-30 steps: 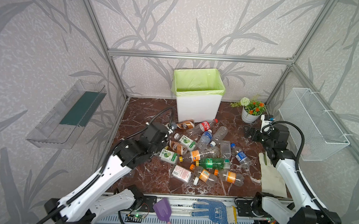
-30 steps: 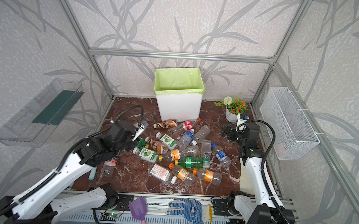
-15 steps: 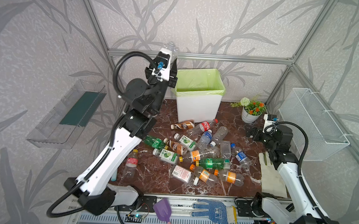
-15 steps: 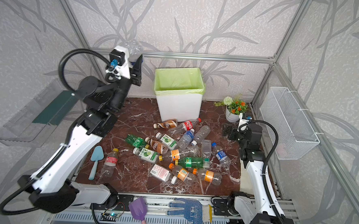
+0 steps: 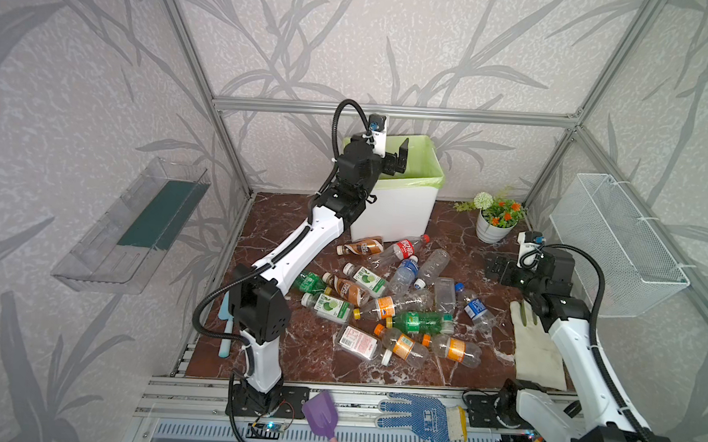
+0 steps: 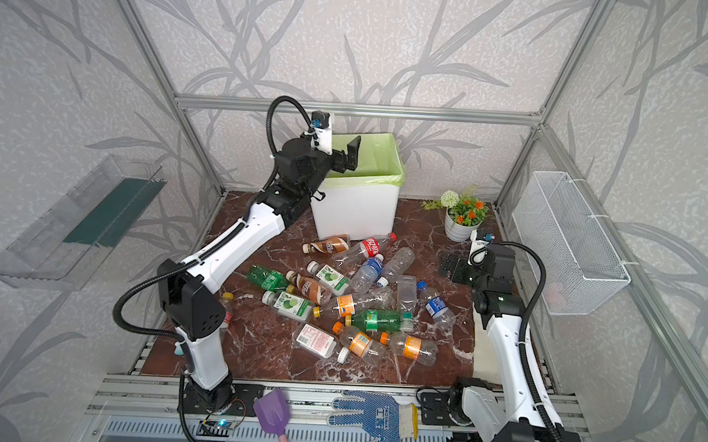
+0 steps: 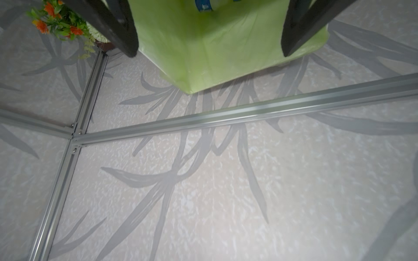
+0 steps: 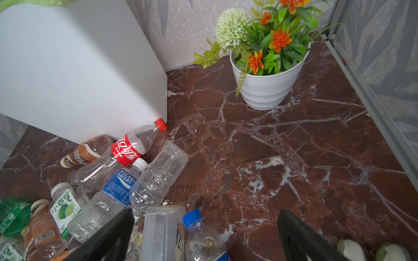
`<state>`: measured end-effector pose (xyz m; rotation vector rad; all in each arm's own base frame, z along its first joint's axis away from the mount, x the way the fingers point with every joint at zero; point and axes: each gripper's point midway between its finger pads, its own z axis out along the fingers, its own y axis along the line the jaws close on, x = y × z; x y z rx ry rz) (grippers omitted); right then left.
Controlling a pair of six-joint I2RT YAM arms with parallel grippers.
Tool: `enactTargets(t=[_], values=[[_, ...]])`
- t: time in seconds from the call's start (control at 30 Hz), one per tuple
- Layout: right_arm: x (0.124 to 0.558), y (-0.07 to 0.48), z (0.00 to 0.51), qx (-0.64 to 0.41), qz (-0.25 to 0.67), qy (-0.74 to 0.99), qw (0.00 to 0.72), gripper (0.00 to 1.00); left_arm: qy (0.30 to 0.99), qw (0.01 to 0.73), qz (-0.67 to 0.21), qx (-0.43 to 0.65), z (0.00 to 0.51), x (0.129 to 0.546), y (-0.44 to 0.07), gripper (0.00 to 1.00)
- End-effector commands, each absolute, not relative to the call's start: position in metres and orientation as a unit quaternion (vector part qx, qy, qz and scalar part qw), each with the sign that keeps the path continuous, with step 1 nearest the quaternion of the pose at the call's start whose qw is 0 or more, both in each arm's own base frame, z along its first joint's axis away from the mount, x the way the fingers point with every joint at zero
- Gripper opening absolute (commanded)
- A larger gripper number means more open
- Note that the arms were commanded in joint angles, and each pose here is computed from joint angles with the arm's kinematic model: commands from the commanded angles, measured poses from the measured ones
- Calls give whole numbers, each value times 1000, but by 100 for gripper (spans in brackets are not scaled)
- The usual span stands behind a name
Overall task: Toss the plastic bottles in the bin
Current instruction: 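Withdraw the left gripper while the right gripper grasps another blue-capped bottle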
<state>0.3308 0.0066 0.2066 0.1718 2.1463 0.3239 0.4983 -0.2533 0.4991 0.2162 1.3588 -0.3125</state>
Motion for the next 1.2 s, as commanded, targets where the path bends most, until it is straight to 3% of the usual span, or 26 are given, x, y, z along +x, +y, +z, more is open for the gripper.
enactTargets(t=[0.0,0.2,0.4,0.73,1.17], values=[[329,0,208,78,113,880,454,100,553,813,-164,78,572,442,-224,99],[320,-3,183,76,78,926,361,92,611,776,-134,82,510,419,-202,99],[307,25,155,-9,55,960,273,88,703,704,-80,58,430,402,-165,99],[293,38,115,-121,-5,982,142,79,789,609,-15,-82,320,366,-66,99],[287,42,58,-183,-72,980,-1,73,807,568,23,-161,271,329,-8,99]])
